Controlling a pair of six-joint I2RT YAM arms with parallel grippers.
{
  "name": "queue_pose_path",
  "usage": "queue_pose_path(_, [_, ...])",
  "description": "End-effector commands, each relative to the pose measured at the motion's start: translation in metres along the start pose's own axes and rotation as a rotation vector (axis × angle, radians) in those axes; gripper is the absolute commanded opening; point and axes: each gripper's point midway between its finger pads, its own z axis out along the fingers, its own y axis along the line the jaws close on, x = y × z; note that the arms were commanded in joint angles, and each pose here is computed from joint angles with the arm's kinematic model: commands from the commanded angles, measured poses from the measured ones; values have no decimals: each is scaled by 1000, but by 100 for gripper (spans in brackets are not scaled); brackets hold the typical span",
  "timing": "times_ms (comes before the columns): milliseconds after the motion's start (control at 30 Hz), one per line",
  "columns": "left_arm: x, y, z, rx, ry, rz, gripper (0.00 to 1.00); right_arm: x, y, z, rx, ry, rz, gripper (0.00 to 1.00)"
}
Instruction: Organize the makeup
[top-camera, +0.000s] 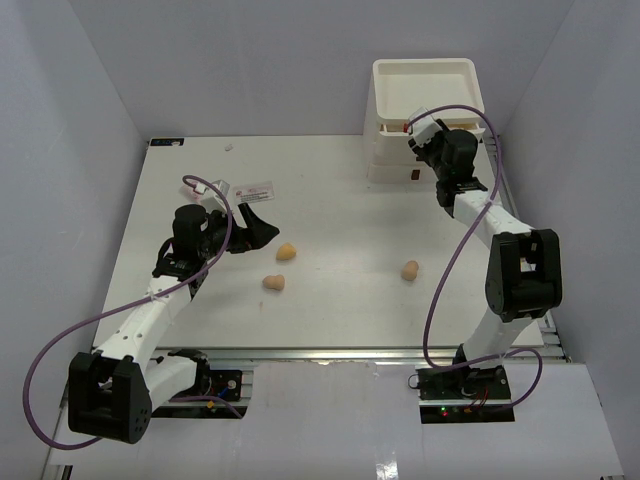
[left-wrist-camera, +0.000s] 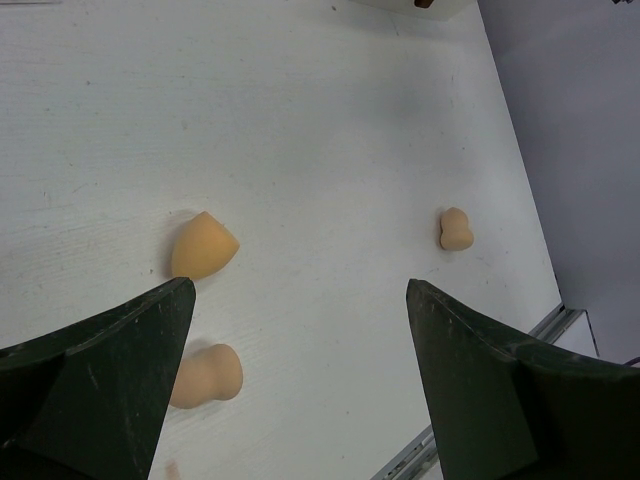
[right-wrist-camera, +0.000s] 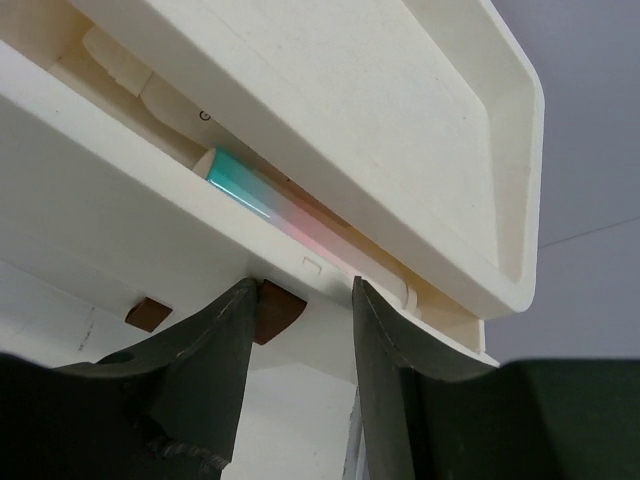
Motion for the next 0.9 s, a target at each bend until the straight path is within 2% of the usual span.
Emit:
queue_pose_path(0, [1,1,0,7,-1,2,98,-1,-54,8,217,10,79,47])
queue_pose_path(133, [0,2,-1,2,-5,5,98,-5,-40,6,152,-22,109,50])
queue_pose_path(333, [-1,-1,-1,13,-6,7,98,-46,-24,-32,-30,-157,100,56])
queue_pose_path(467, [-2,-3,-3,19,-12,11,98,-53,-8,-54,-173,-193,61,57])
queue_pose_path(533, [-3,-4,-4,22,-15,13,98,-47,2,-61,-242,-183,44,51])
queue_pose_path(567, [-3,-5,-4,23,-17,14,98,-41,5,-61,-255,-162,43,44])
queue_pose_path(667, [-3,-6,-5,29,-20,15,98,-22,12,-57,-294,-76,44,11])
queue_pose_path(733, [-4,-7,-6,32,-20,16,98,-4,16,-49,-287,-7,67,8])
queue_pose_path(867, [-4,-9,-7,40,-24,19,98,19,14,-35,-233,96,133,8])
